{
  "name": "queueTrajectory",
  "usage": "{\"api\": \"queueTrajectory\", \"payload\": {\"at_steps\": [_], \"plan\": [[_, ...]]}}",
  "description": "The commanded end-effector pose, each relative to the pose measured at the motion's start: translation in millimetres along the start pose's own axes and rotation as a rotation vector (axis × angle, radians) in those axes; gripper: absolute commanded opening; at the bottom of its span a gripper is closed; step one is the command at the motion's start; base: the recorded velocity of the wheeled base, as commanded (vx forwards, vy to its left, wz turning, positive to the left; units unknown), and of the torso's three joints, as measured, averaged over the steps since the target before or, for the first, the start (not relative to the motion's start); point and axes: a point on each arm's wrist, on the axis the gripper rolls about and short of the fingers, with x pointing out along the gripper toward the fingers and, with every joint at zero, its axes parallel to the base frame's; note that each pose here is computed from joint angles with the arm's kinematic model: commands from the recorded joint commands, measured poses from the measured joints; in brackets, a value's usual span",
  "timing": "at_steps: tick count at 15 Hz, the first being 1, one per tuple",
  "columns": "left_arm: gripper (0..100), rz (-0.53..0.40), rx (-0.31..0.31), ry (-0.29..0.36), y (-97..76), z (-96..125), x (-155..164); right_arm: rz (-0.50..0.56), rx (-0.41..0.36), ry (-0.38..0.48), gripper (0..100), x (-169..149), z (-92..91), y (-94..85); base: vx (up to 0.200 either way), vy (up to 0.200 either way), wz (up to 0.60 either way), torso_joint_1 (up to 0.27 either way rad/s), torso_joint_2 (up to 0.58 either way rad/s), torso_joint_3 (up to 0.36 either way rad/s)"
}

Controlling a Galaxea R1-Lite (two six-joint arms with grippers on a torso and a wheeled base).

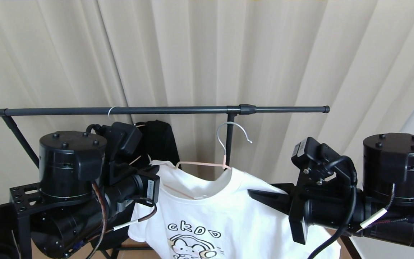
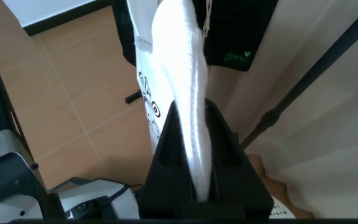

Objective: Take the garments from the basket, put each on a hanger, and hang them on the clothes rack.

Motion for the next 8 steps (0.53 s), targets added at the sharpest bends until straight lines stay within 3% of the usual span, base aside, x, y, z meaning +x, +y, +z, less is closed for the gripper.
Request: {"api": "queueTrajectory", "payload": {"at_steps": [1, 3, 8], "plan": [[0, -0.018, 0.01, -0.035, -3.7, 8.4, -4.3, 0.015, 0.009, 0.029, 0, 8.3, -7.1, 2.0, 0.0, 0.0, 0.0, 0.0, 0.0, 0.0], [0, -0.065, 0.053, -0.053, -13.5, 12.9, -13.6, 0.021, 0.022, 0.017, 0, 13.7, -8.3, 2.9, 0.0, 0.0, 0.0, 0.0, 0.0, 0.0], [0, -0.111, 0.074, -0.075, -25.6, 22.7, -19.8, 0.047, 0.03, -0.015, 0, 27.2, -14.1, 9.2, 0.0, 0.0, 0.0, 0.0, 0.0, 0.0]]}}
